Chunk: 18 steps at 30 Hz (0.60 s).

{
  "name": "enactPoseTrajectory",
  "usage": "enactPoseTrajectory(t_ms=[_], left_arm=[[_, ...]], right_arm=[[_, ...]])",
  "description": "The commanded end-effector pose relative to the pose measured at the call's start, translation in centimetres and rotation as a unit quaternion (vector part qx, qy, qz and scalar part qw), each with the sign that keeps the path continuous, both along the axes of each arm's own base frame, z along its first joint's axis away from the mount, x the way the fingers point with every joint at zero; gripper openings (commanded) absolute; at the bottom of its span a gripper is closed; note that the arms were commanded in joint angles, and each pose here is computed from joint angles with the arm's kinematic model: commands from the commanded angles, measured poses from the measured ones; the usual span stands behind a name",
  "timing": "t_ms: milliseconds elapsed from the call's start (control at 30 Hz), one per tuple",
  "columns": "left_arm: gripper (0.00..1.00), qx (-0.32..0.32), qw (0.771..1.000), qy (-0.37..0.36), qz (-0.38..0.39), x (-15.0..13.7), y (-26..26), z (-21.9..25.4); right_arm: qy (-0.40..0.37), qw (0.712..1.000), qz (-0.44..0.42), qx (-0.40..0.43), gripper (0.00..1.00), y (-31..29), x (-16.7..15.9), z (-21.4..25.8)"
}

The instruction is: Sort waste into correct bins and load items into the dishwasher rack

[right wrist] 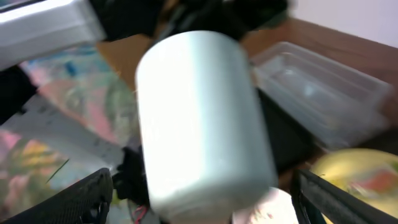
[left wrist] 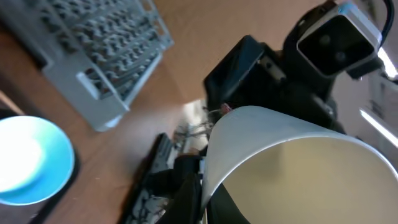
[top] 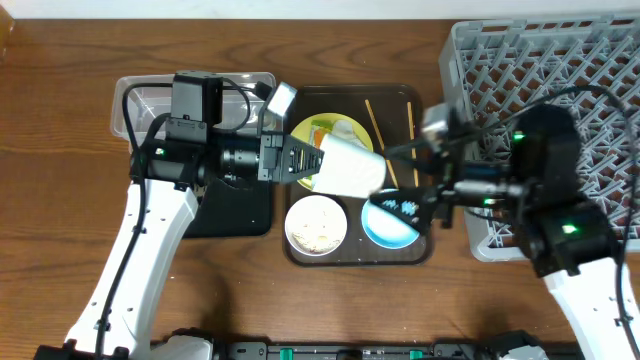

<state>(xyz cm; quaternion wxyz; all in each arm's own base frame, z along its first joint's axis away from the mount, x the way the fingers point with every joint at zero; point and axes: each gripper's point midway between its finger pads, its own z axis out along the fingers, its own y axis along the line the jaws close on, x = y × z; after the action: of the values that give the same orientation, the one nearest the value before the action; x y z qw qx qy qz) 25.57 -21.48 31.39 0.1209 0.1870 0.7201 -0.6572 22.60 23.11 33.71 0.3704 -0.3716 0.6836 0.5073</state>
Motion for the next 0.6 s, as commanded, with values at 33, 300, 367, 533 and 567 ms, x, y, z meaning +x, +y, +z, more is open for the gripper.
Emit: enactPoseTrajectory(t_ms=[33,300,367,533,567], left_arm=[[0.07,-0.036,0.999,-0.016,-0.029,-0.9,0.0,1.7],[0.09,-0.035,0.999,-0.014,-0.029,-0.9,0.0,1.7],[0.11,-0.035,0.999,-0.014,-0.029,-0.9,0.0,1.7],[0.31,-0.035,0.999,-0.014,-0.029,-0.9,0.0,1.7],[0.38,-0.035,0.999,-0.014,-0.029,-0.9,0.0,1.7]], right_arm=[[-0.008,1.000,0.019,0.000,0.89,1.8,-0.2,0.3],[-0.019,0.999,0.030,0.011,0.72,2.7,-0.1,0.8],[-0.020,0.999,0.031,0.012,0.72,2.7,-0.2,0.8],[-0.020,0.999,0.028,0.012,0.60,2.6,0.0,0.8],[-0.020,0.999,0.025,0.012,0.60,2.4,0.1,0.8]])
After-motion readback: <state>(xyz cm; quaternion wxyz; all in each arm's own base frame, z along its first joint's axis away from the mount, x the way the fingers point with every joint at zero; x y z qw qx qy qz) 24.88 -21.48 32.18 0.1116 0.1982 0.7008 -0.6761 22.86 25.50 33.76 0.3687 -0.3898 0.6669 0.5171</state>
